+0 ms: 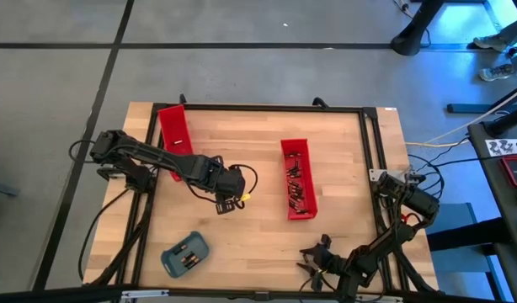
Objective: Sort batteries
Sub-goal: Put the small black battery into the right red bin
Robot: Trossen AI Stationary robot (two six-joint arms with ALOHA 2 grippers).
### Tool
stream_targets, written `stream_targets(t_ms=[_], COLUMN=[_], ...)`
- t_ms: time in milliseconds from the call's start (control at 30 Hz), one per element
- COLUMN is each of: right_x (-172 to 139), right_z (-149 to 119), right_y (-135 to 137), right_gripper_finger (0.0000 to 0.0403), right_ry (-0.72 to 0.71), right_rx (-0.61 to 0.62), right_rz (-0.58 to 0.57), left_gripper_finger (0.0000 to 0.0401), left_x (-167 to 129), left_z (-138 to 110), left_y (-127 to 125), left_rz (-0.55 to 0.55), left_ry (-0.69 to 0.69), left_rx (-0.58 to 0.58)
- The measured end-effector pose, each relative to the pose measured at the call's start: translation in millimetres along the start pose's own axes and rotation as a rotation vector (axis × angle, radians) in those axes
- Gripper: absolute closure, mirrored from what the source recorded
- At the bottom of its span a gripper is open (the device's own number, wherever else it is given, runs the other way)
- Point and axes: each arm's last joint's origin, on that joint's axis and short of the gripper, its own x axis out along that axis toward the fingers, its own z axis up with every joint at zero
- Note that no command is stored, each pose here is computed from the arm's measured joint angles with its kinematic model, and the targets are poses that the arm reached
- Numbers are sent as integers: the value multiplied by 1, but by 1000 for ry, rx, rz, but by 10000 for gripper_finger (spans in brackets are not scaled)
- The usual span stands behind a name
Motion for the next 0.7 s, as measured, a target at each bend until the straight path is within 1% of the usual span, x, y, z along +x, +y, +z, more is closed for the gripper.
stream_targets(t_ms=[200,333,367,400,533,700], right_x=[-9,-15,-15,-15,-13,-7], right_z=[-9,-25,-27,-31,-33,-29], right_y=[1,-1,-2,-3,-4,-8], right_gripper_finger=[187,190,195,202,250,338], right_ry=[17,-51,-77,-83,-112,-140], right_rx=[-8,44,62,52,24,15], right_rz=[16,5,2,0,-5,-39], left_gripper_finger=[258,258,258,258,258,258], left_x=[0,0,0,0,0,0], left_z=[0,0,0,0,0,0], left_y=[0,0,0,0,0,0], left_rz=[0,0,0,0,0,0], left_ry=[0,0,0,0,0,0], left_rx=[-1,4,6,6,5,5])
